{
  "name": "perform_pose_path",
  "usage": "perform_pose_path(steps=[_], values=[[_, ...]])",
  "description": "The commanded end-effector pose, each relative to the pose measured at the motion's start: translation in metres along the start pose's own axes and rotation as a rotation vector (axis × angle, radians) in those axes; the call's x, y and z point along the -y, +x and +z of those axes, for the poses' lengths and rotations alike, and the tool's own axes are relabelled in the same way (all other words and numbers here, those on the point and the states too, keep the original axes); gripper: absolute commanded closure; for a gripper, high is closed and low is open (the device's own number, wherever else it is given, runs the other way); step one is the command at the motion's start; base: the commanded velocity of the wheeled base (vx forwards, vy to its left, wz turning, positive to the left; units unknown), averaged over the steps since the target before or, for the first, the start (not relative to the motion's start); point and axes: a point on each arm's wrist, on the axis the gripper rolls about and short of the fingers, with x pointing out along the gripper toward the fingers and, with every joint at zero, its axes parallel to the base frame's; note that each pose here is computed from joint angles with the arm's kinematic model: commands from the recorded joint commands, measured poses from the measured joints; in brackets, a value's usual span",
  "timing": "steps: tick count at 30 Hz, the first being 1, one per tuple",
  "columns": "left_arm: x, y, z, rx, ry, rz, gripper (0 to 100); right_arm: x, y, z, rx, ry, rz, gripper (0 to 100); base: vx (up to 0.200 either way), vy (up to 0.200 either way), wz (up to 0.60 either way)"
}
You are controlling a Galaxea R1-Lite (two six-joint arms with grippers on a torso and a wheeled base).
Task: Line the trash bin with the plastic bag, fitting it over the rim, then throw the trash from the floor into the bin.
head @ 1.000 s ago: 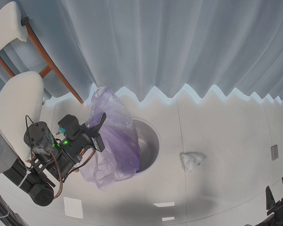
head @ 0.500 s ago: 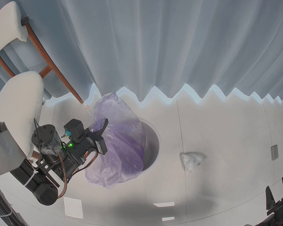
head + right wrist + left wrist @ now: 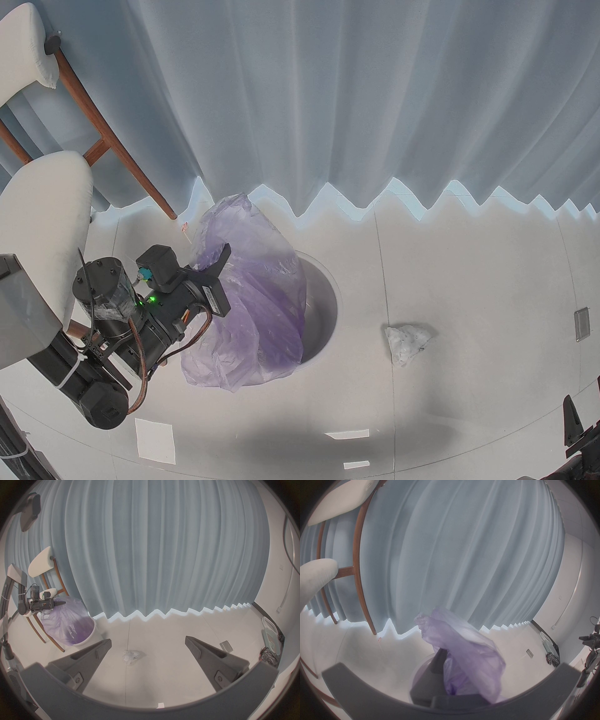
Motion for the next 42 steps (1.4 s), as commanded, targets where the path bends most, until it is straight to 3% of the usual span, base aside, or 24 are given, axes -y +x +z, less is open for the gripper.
perform_pose_path(steps=[1,15,21,34,42], values=[[-0.002,0.001,-0.005,-0.017,0.002,0.008,100,0.0,0.0,-0.005,-0.001,0.0,-0.001,0,0.0,0.0,0.0],[0.004,0.003,0.001,0.01,0.005,-0.004,100,0.0,0.0,-0.005,-0.002,0.0,-0.001,0,0.0,0.0,0.0],[0.004,0.001,0.001,0.005,0.072,-0.005,100,0.0,0.0,-0.005,-0.001,0.003,-0.001,0,0.0,0.0,0.0],[0.001,0.002,-0.004,-0.012,0.082,0.005,100,0.0,0.0,-0.005,-0.002,-0.009,0.0,0,0.0,0.0,0.0],[-0.01,0.001,-0.021,-0.078,0.088,0.04,100,0.0,0.0,-0.005,-0.002,-0.012,0.002,0,0.0,0.0,0.0]])
